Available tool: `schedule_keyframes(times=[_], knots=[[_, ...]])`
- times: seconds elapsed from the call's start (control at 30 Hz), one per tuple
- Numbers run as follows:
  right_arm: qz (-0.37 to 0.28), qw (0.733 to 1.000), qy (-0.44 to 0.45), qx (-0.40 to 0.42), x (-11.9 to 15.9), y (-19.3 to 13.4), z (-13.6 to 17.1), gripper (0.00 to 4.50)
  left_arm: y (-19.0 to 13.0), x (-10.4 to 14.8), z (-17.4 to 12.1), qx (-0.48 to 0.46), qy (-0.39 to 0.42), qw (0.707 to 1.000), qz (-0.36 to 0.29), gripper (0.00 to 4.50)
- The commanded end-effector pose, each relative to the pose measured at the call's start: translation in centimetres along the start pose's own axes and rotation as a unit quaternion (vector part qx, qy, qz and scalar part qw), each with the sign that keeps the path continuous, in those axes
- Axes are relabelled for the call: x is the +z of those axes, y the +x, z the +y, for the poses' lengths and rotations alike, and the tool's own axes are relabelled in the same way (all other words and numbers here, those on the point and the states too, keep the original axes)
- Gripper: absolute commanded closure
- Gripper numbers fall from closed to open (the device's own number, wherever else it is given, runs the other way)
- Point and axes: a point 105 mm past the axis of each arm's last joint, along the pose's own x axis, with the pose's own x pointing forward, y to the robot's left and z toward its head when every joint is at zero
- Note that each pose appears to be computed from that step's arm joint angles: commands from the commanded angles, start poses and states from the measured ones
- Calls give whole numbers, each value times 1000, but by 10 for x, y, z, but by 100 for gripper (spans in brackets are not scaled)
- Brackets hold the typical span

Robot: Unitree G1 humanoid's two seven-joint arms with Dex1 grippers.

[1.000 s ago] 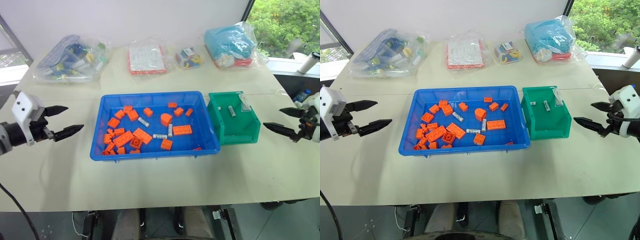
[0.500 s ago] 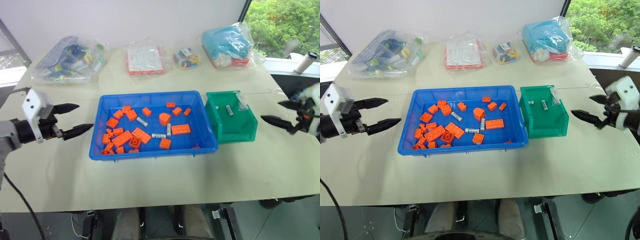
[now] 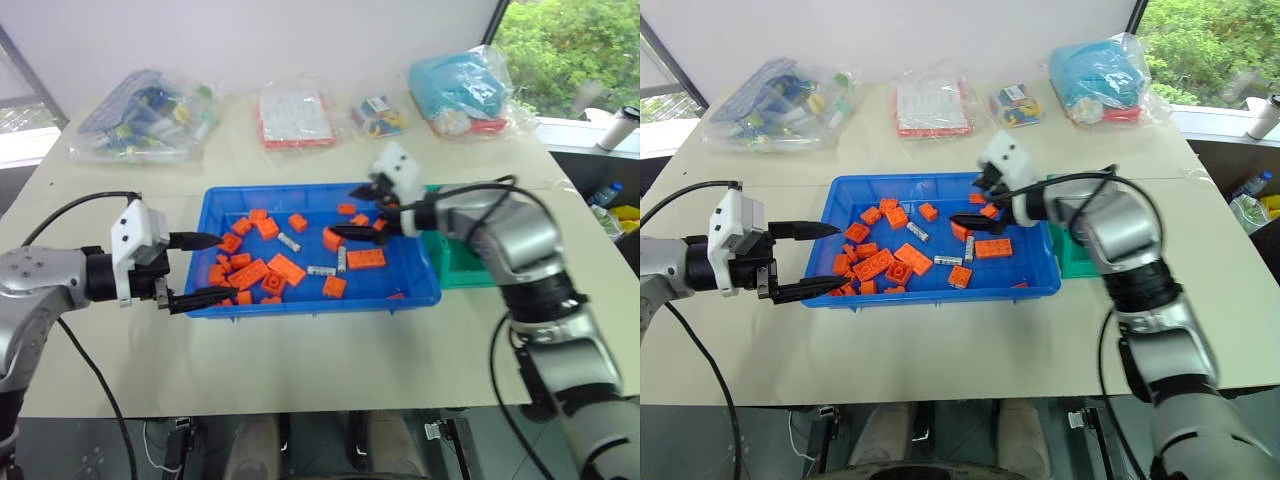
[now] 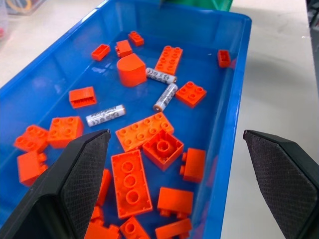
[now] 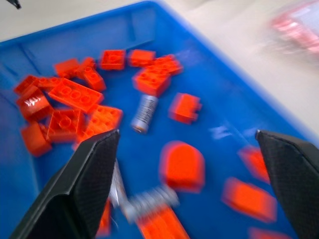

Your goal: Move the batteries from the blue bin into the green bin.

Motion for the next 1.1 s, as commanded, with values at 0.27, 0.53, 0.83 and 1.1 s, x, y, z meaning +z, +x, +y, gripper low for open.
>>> schedule_keyframes(times=[0.27,0.53,0.83,1.1], knots=[[29,996,77,18,-2,56,21,2,4,10,5,10,17,1000,-19,0],[57,994,92,19,-16,84,23,2,4,9,5,22,17,999,-22,0],[112,992,46,25,-39,108,34,2,3,13,9,32,22,999,-28,0],[118,992,32,32,-44,114,38,272,6,16,11,35,25,998,-36,0]])
